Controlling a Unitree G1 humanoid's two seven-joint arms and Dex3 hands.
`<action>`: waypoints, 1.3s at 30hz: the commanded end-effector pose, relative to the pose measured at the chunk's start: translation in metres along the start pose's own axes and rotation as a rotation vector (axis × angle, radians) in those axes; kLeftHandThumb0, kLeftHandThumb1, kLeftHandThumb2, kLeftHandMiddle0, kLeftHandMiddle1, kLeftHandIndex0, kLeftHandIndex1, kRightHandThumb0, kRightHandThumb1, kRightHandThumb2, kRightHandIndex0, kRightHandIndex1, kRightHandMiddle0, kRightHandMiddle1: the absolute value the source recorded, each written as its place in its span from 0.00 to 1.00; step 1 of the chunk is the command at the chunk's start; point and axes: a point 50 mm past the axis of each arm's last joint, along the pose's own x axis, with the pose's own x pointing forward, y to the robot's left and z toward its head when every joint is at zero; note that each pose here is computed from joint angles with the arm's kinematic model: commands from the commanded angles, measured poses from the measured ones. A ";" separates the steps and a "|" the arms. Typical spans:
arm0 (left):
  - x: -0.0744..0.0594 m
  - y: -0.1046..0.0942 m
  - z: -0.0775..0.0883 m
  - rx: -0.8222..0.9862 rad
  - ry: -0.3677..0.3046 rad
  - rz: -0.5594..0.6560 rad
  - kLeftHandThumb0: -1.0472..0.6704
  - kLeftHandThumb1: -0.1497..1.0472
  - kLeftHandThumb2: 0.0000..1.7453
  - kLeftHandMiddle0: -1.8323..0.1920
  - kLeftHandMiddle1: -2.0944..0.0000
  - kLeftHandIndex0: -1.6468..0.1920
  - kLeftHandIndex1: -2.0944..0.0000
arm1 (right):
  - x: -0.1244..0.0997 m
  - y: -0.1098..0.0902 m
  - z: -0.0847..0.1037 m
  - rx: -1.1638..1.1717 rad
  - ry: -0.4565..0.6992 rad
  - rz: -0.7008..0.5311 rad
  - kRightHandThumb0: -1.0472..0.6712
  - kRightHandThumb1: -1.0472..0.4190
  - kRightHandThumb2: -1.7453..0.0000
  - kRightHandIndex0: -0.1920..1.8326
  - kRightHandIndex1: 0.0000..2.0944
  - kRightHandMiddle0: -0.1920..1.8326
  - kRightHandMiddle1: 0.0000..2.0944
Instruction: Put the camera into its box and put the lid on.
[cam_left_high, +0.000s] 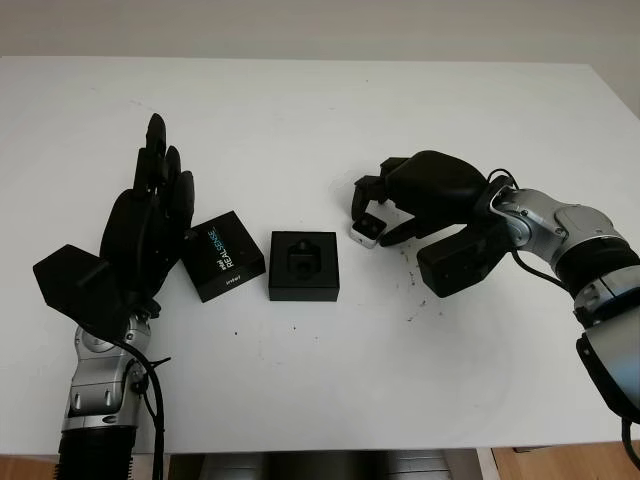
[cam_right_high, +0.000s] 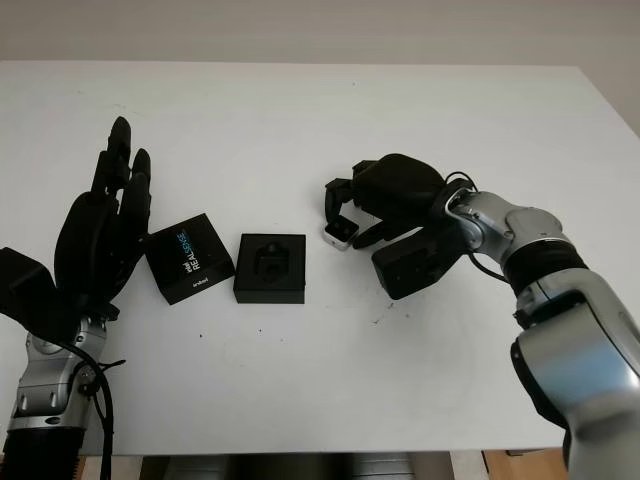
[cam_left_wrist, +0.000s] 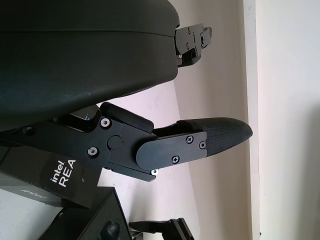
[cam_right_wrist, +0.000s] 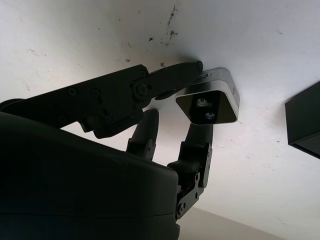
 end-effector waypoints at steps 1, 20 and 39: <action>-0.001 0.000 0.002 0.003 -0.015 0.003 0.20 1.00 0.34 0.99 0.97 0.99 0.98 | -0.001 0.005 0.002 0.022 -0.012 0.009 0.39 0.10 0.97 0.24 0.62 0.29 0.59; -0.001 -0.001 0.000 0.010 -0.008 0.003 0.21 1.00 0.33 0.99 0.97 0.99 0.97 | -0.005 0.010 -0.001 0.000 0.010 0.007 0.34 0.05 0.97 0.28 0.26 0.28 0.71; -0.002 -0.001 0.000 0.018 -0.008 0.001 0.22 1.00 0.33 0.99 0.97 0.99 0.97 | -0.009 0.004 -0.020 0.269 0.173 0.022 0.36 0.04 0.97 0.24 0.08 0.25 0.72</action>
